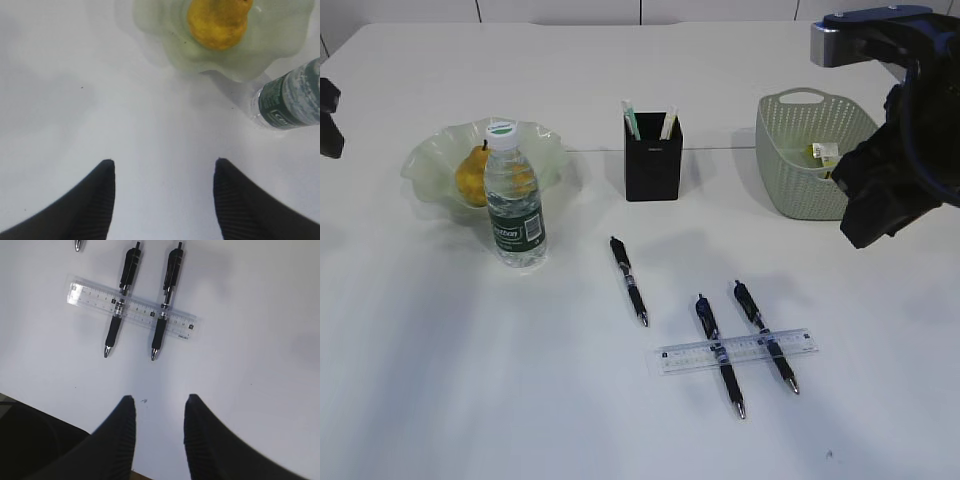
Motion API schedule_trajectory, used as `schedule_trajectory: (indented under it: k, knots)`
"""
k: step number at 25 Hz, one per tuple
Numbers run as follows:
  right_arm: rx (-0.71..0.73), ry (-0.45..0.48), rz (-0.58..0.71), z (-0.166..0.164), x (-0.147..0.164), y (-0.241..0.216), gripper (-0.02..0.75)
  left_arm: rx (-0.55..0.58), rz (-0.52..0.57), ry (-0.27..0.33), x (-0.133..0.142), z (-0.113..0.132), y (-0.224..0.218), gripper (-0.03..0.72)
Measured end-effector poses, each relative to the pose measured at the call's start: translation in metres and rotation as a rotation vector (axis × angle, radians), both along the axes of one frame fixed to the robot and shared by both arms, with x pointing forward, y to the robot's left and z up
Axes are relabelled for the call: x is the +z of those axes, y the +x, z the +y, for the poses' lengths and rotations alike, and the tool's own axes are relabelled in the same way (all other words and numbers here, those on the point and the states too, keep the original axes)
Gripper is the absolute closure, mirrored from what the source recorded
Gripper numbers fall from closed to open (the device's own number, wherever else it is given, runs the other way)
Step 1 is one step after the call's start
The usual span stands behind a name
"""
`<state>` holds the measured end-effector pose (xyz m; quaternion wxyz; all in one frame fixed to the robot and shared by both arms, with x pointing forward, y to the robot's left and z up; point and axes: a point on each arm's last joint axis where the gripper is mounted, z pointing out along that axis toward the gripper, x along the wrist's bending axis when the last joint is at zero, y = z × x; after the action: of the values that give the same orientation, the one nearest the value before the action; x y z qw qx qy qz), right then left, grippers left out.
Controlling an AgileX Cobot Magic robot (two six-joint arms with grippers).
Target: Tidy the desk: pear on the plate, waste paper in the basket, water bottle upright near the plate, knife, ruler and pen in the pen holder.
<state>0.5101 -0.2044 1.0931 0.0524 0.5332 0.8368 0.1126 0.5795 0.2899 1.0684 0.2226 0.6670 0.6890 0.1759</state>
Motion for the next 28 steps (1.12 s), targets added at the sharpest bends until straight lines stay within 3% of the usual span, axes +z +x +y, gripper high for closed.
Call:
schedule_trajectory:
  k: [6,14,21,28]
  knots:
    - [0.004,-0.001,-0.001,0.0,0.0,0.0,0.485,0.04,0.045,-0.009,-0.012,0.012,-0.024,0.244]
    - [0.035,-0.006,-0.004,0.0,0.0,0.0,0.485,0.059,0.176,-0.042,-0.061,0.01,-0.075,0.244]
    - [0.035,0.006,-0.001,0.001,0.0,0.0,0.484,0.055,0.121,-0.022,-0.059,0.01,-0.11,0.244]
    - [0.047,0.009,0.0,0.003,0.0,-0.001,0.485,0.053,0.082,-0.016,-0.054,0.011,-0.116,0.244]
